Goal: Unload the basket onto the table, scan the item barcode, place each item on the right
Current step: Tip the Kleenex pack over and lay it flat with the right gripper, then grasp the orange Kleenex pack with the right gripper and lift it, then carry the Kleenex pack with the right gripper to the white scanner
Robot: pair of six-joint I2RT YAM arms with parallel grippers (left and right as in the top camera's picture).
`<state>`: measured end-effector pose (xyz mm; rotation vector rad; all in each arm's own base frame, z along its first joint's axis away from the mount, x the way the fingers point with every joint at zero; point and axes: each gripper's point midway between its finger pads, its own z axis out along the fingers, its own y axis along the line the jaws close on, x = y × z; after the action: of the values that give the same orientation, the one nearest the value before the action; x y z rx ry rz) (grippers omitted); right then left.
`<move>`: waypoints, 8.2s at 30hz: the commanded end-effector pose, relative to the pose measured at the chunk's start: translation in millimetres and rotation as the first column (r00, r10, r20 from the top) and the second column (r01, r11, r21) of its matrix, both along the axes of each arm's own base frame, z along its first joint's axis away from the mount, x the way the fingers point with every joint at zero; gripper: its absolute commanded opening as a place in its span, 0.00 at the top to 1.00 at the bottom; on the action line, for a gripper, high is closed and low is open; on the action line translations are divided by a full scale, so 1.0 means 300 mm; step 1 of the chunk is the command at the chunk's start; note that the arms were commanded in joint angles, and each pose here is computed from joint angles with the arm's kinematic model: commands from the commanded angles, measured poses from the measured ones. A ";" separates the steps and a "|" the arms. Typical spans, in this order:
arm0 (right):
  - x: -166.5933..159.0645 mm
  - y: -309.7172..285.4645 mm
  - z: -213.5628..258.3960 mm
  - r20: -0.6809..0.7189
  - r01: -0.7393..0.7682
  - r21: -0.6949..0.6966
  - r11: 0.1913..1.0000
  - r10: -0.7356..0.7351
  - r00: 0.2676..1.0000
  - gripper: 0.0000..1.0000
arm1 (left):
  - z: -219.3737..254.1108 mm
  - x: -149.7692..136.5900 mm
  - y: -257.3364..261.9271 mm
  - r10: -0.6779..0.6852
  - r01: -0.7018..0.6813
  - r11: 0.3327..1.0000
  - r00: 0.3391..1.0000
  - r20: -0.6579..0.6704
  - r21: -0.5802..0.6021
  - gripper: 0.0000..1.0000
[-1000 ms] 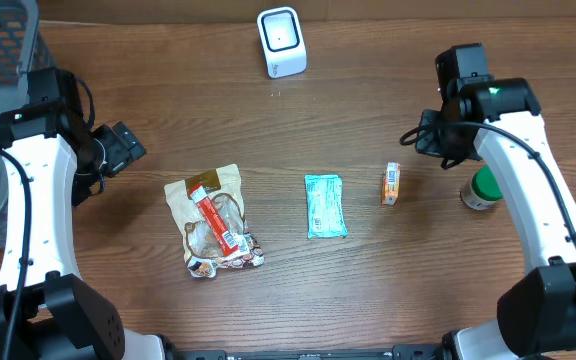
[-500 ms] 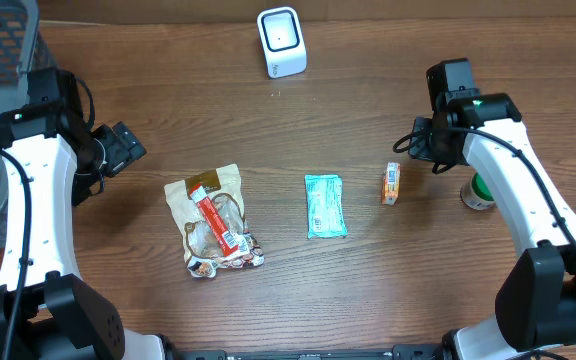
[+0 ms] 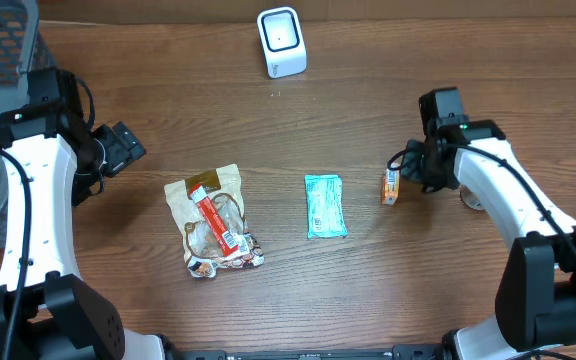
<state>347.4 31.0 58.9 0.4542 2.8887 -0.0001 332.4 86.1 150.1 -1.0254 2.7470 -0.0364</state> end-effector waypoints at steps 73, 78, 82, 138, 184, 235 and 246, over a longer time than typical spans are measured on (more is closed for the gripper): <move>-0.021 0.160 -0.052 -0.005 -0.016 0.283 0.959 0.018 1.000 0.85 | 0.021 0.017 -0.001 -0.024 0.024 1.000 1.000 0.019 0.014 0.00; -0.019 0.160 -0.052 -0.001 -0.017 0.283 0.959 0.018 1.000 0.85 | 0.021 0.017 -0.001 -0.024 0.024 1.000 1.000 0.019 0.014 0.00; -0.013 0.161 -0.050 0.006 -0.019 0.284 0.959 0.018 1.000 0.84 | 0.021 0.017 -0.001 -0.024 0.024 1.000 1.000 0.019 0.014 0.00; 0.012 0.244 -0.146 0.145 -0.081 0.333 0.939 0.034 0.989 0.76 | 0.021 0.017 -0.001 -0.024 0.024 1.000 1.000 0.019 0.014 0.00; 0.014 0.244 -0.146 0.064 0.053 0.407 0.912 -0.086 0.994 0.96 | 0.021 0.017 -0.001 -0.024 0.024 1.000 1.000 0.019 0.014 0.00; 0.927 0.745 0.497 0.270 -0.422 -0.790 0.445 0.870 0.412 0.96 | 0.021 0.017 -0.001 -0.024 0.024 1.000 1.000 0.019 0.014 0.00; 1.018 0.800 0.388 0.280 -0.369 -0.835 0.409 0.892 0.355 0.96 | 0.021 0.017 -0.001 -0.024 0.024 1.000 1.000 0.019 0.014 0.00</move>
<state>648.4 273.4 182.1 -0.7763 1.8422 -0.5178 332.6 86.1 150.3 -1.0252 2.7463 -0.0365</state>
